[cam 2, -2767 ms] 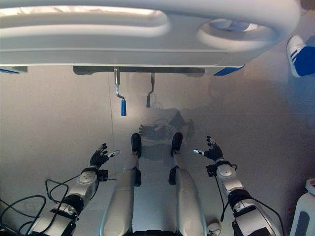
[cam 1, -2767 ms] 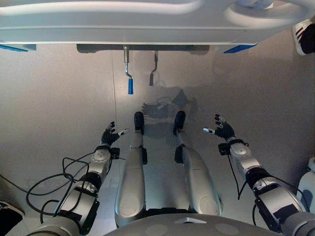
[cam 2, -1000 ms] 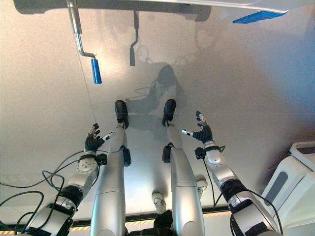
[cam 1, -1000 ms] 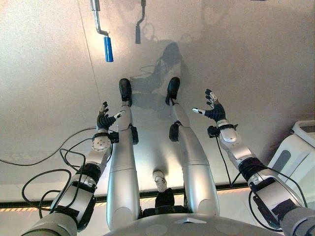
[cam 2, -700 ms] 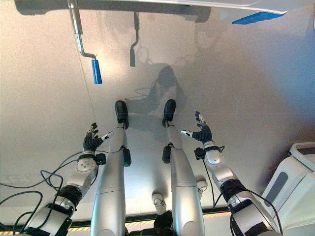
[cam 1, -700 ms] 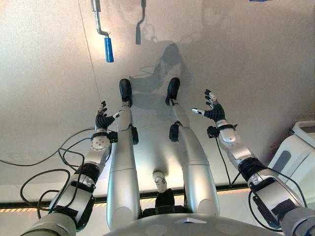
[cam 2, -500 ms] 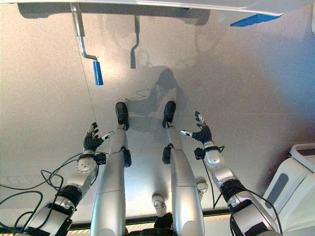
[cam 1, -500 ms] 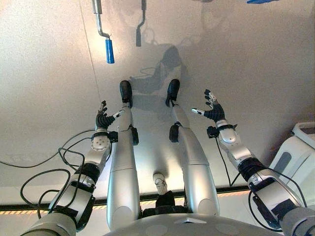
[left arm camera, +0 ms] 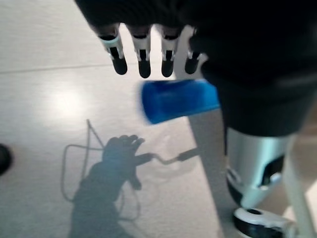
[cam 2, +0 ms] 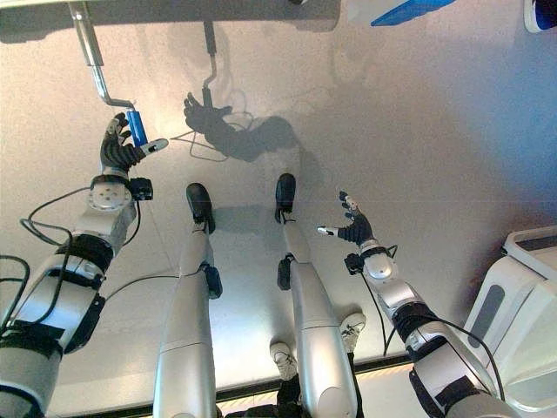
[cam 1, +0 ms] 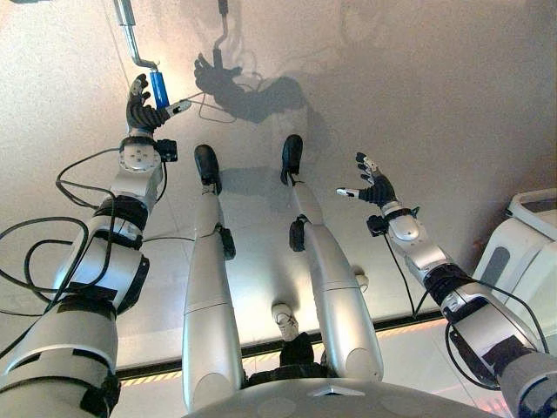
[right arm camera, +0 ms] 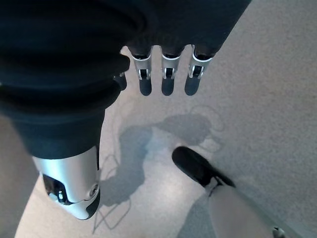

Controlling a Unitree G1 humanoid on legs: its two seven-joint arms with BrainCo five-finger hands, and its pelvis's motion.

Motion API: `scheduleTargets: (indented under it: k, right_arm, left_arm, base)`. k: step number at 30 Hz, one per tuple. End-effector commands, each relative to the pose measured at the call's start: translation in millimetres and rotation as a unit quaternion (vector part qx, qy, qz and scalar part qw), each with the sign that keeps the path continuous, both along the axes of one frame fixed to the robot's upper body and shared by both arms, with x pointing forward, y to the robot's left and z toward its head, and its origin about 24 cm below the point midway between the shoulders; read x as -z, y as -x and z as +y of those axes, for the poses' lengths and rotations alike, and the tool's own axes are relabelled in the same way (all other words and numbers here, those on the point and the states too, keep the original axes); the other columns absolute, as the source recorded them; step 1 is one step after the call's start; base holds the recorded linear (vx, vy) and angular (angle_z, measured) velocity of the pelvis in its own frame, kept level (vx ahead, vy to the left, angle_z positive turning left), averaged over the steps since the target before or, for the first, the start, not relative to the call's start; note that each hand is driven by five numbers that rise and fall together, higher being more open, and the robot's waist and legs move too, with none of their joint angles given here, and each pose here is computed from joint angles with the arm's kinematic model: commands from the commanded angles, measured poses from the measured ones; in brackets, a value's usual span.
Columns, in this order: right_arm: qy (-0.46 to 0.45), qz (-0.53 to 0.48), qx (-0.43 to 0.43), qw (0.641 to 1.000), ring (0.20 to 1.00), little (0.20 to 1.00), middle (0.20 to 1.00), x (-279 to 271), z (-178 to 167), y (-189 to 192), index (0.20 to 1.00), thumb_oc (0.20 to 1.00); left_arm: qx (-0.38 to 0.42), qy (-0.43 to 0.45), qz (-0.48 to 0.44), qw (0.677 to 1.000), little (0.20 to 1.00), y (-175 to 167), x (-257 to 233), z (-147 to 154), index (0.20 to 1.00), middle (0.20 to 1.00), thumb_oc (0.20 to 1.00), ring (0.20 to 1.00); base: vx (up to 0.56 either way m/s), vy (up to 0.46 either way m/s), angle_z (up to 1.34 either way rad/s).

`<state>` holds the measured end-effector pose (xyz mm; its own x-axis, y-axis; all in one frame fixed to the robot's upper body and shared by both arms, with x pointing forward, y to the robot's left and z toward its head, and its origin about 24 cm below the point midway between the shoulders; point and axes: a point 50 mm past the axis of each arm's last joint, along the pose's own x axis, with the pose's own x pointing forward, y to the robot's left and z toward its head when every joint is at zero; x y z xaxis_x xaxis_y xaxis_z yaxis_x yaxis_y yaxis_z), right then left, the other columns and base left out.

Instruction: Raise the hospital bed

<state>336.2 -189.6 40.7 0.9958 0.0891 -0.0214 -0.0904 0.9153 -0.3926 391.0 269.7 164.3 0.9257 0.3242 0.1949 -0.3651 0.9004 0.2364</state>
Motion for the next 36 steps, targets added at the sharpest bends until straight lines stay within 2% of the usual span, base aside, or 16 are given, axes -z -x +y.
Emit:
scheduleTargets:
  k: [1, 36]
  right_arm:
    - [-0.004, 0.015, 0.006, 1.0, 1.0, 1.0, 1.0, 14.2, -7.1, 14.8, 1.0, 1.0]
    - [0.001, 0.008, -0.005, 1.0, 1.0, 1.0, 1.0, 13.2, -6.9, 18.9, 1.0, 1.0]
  left_arm:
    - [-0.011, 0.013, -0.015, 1.0, 1.0, 4.2, 1.5, 5.1, 1.0, 1.0, 1.0, 1.0]
    - [-0.008, 0.017, -0.026, 0.999, 1.0, 2.9, -2.3, 0.3, 1.0, 1.0, 1.0, 1.0]
  base:
    - [0.0, 0.0, 0.0]
    - [0.0, 0.0, 0.0]
